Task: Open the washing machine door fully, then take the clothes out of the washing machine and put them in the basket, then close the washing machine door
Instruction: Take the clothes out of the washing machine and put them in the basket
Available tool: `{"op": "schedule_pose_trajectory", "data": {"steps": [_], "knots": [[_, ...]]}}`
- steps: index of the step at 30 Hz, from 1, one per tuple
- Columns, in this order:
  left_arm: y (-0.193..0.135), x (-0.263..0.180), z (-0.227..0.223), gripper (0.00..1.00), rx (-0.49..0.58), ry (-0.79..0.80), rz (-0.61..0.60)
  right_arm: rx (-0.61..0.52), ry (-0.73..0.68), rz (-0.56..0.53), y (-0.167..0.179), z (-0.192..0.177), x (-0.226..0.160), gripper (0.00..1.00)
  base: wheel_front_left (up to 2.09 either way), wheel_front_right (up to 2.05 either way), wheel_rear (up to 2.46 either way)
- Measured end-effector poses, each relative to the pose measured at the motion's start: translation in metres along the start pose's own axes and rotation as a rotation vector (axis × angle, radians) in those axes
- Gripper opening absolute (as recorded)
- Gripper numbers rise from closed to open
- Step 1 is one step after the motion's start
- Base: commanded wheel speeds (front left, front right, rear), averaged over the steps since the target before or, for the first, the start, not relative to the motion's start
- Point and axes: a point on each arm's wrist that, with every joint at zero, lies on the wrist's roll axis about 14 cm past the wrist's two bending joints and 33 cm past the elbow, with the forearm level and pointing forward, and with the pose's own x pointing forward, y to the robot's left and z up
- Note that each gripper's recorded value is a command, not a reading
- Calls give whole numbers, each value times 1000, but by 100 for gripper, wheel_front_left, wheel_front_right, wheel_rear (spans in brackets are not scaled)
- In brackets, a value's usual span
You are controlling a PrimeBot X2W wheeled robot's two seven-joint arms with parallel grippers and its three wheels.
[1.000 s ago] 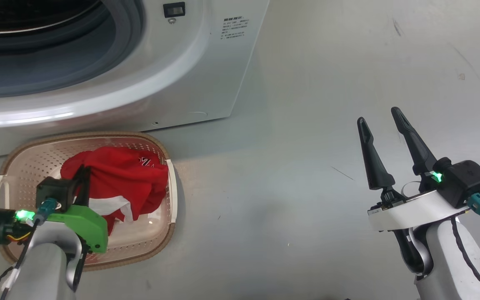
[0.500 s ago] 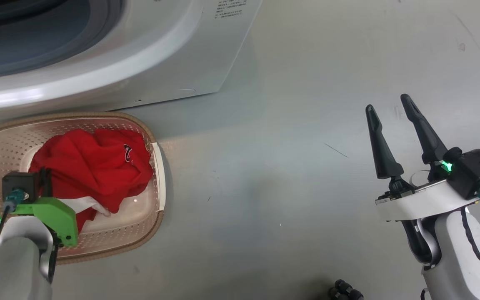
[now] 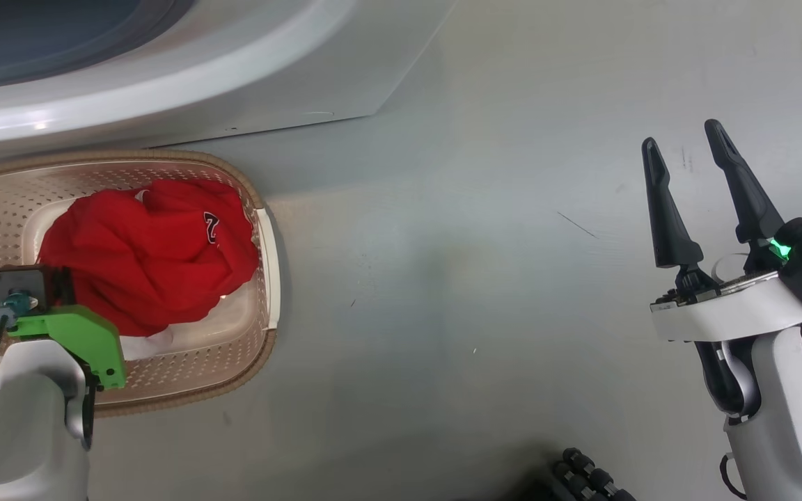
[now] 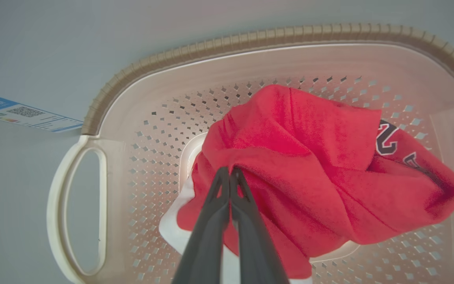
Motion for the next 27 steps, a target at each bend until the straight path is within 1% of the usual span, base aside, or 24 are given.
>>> {"op": "schedule_pose_trajectory", "data": {"steps": [3,7,14,15,16,17,21,27], "knots": [[8,-1,-8,0,-22,13,26,3,-5,18,5,0,6,100,0,0,0],[8,-2,-11,0,-29,20,33,6,-5,25,7,-1,8,100,0,0,0],[8,-1,-3,0,-27,-9,36,9,-16,39,12,2,10,100,0,0,0],[7,-1,-2,15,-28,-11,36,9,-14,39,12,2,10,100,0,0,0],[7,-1,-2,53,-29,-15,36,11,-14,40,13,2,10,100,0,0,0],[7,-1,-2,100,-29,-15,36,11,-14,40,13,2,10,100,0,0,0],[7,-5,0,100,-30,-33,41,17,-17,37,14,3,9,100,0,0,0],[6,-12,12,100,-60,-79,51,17,-39,35,14,13,5,100,0,0,0]]}}
